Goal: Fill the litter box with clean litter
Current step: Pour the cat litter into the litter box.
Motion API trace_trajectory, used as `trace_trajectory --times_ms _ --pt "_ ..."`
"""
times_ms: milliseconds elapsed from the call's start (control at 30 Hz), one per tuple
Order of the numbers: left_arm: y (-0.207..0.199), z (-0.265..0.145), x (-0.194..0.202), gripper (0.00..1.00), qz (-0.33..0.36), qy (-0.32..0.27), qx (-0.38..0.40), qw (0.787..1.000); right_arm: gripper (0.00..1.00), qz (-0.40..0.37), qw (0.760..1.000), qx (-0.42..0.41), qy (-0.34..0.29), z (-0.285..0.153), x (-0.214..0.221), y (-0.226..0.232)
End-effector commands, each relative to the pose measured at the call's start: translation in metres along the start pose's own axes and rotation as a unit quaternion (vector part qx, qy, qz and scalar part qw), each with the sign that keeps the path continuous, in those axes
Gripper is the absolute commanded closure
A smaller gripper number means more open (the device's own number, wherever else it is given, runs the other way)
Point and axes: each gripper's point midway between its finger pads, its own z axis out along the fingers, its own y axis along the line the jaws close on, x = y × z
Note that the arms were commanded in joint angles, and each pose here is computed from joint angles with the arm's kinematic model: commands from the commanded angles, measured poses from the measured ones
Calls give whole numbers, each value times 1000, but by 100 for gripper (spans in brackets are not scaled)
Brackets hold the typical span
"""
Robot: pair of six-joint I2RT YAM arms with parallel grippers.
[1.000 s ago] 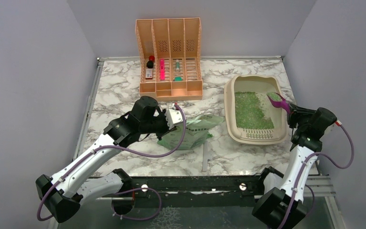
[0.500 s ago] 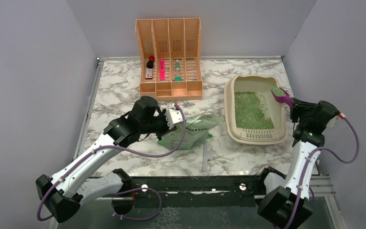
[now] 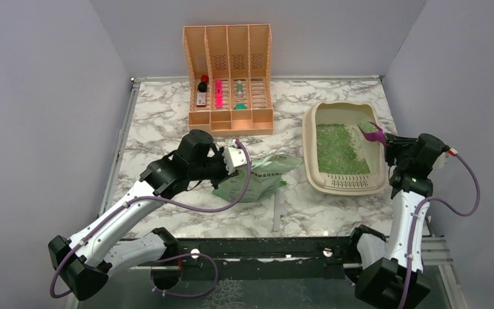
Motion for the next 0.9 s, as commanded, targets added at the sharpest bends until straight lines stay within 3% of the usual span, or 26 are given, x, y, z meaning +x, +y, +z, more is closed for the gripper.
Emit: trace_trajectory --times_ms 0,867 --pt "5 -4 -33 100 19 -64 -9 998 99 -21 999 5 -26 2 -5 7" --pt "5 -3 -32 100 18 -62 -7 998 99 -38 997 5 -60 9 -1 18"
